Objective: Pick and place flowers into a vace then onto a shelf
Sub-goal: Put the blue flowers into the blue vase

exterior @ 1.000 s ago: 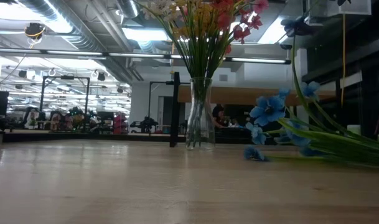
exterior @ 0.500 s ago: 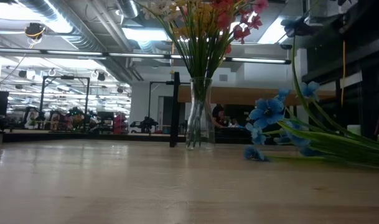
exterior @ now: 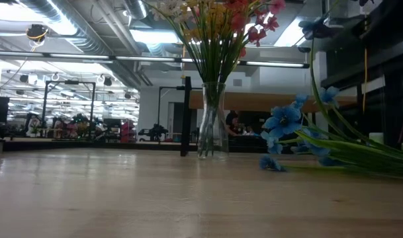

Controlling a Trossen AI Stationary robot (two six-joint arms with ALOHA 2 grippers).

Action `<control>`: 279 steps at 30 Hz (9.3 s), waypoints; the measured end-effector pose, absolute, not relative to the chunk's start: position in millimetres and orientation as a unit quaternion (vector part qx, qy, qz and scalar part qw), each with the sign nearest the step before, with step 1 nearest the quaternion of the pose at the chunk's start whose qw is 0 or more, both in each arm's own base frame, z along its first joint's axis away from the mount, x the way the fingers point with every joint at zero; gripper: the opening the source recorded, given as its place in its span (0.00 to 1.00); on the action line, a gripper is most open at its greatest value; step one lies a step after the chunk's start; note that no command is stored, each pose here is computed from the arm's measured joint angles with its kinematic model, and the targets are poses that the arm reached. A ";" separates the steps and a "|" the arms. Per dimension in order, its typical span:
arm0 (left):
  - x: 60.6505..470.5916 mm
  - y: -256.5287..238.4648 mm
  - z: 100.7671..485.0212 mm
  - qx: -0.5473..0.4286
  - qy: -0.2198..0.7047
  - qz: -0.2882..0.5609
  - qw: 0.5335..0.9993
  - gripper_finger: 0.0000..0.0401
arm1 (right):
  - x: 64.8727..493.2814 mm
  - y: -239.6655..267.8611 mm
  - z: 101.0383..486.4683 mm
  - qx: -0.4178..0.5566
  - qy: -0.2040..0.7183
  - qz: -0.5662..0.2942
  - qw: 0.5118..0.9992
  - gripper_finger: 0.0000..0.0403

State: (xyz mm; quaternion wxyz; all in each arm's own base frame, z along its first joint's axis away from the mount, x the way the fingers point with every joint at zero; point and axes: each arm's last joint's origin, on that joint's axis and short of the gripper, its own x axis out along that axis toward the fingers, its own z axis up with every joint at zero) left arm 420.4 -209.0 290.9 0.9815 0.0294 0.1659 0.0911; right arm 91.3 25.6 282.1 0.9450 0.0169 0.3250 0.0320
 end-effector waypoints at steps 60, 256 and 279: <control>415.7 -213.2 285.6 -0.007 0.190 0.087 0.978 0.04 | 139.6 45.9 161.3 0.140 0.382 0.033 0.913 0.09; 390.8 -180.5 294.3 0.095 0.238 0.140 0.957 0.04 | 158.0 51.8 420.7 -0.002 -0.204 0.116 0.972 0.00; 420.7 -145.0 322.2 0.205 0.133 0.128 0.961 0.04 | 189.2 68.8 415.7 0.013 -0.228 0.222 0.948 0.00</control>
